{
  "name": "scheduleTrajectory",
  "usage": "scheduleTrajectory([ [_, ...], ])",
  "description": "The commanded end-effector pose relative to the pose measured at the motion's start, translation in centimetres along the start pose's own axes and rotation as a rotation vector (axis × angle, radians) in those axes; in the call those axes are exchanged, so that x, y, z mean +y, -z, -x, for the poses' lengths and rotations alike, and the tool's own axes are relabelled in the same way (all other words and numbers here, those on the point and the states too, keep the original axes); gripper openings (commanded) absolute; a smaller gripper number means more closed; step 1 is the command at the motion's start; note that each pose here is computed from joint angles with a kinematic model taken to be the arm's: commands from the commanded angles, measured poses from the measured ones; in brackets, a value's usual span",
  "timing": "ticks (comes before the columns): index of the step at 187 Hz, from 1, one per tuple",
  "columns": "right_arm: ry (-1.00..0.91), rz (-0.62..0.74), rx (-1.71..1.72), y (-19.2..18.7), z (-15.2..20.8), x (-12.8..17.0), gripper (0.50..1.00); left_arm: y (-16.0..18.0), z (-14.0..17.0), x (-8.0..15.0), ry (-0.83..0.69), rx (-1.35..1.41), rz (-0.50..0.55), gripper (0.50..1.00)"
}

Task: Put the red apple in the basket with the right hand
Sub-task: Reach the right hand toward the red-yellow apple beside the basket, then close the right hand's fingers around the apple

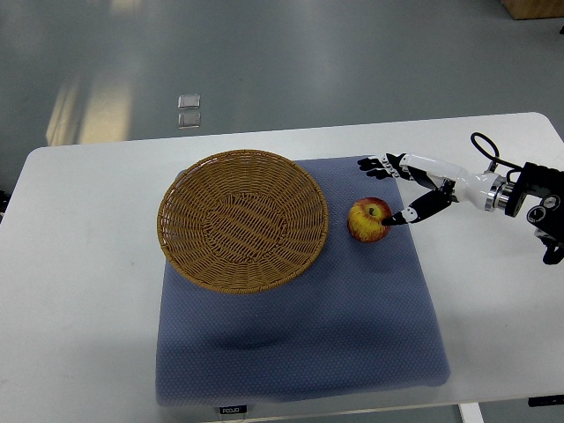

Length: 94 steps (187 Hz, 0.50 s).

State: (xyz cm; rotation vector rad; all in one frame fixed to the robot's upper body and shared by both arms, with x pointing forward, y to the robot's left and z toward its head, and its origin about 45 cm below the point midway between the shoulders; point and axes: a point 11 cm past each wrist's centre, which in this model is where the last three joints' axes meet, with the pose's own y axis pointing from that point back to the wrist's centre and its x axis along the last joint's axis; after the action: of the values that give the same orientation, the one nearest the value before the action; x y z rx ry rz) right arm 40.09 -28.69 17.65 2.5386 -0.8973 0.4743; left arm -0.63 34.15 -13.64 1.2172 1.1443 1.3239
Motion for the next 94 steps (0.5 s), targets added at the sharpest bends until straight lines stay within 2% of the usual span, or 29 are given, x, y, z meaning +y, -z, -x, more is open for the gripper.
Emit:
scheduleTrajectory([
  [1,-0.001,0.012,0.014,-0.6,0.7,0.0,0.924,0.0,0.0,0.0,0.000,0.000,0.000,1.000],
  [94,-0.031,0.036,0.096,-1.6,2.3,-0.9,0.921,0.0,0.0,0.0,0.000,0.000,0.000,1.000],
])
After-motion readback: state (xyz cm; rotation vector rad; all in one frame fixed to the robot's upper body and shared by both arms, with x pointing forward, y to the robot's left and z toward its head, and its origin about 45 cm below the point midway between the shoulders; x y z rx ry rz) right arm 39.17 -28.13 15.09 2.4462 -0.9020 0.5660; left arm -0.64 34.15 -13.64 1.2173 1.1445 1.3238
